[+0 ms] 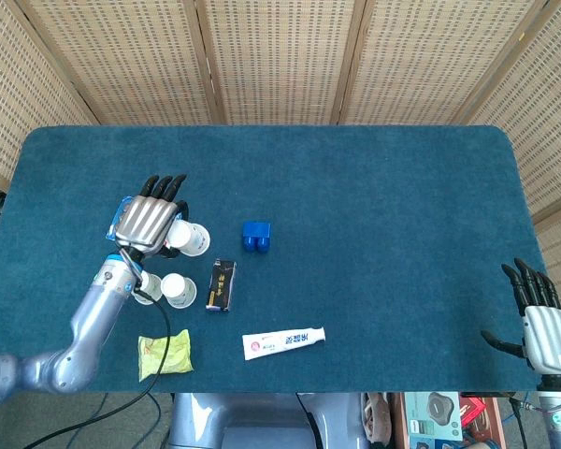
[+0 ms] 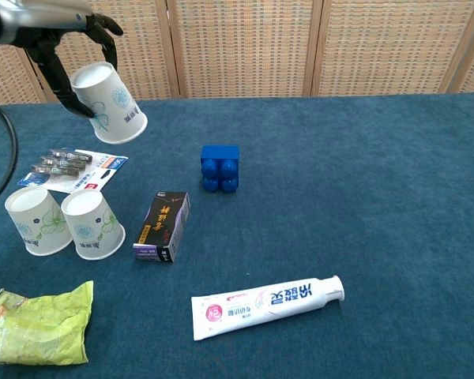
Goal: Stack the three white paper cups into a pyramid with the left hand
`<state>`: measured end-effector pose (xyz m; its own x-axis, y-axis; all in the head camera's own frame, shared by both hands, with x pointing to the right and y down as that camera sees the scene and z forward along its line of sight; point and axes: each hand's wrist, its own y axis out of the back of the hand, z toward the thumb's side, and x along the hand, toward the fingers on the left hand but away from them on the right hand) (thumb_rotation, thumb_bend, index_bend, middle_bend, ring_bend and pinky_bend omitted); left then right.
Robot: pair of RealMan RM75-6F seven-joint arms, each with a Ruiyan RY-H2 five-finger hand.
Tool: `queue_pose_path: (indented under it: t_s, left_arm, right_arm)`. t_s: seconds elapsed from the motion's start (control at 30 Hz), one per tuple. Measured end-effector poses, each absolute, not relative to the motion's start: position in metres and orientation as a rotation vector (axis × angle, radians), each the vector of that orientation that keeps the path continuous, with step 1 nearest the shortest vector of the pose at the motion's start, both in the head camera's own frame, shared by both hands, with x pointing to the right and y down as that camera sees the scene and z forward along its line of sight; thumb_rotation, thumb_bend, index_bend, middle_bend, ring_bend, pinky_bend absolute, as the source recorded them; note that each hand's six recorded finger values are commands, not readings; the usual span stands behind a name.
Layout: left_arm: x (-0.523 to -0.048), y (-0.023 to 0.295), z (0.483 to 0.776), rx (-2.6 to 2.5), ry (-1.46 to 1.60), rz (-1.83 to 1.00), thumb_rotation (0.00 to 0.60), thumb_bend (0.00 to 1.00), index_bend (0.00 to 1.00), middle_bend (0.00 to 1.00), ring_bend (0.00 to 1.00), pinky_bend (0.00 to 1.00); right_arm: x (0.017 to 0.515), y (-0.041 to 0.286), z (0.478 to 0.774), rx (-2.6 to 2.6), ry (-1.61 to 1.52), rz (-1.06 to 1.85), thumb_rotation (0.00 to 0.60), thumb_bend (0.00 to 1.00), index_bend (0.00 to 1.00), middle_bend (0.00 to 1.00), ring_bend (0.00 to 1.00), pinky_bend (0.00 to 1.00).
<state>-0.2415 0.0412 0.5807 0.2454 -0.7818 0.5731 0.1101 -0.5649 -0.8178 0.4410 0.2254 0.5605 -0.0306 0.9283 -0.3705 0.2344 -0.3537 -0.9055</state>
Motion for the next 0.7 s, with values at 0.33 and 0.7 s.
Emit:
queue_pose_path:
  t_s: [0.33,0.7]
  left_arm:
    - [-0.286,0.084,0.538,-1.696,0.522,-1.411,0.6,0.16,0.45,0.0,0.0,0.0]
    - [-0.315,0.11,0.559,-1.727,0.441,-1.468,0.6,0.16,0.45,0.0,0.0,0.0]
  right_arm:
    - [0.437,0.227,0.558,-1.623,-1.23,1.416,0.6,0.0,0.0,0.0,0.0,0.0]
    - [0.436,0.228,0.559,-1.623,-1.226,1.415,0.6,0.0,0.0,0.0,0.0,0.0]
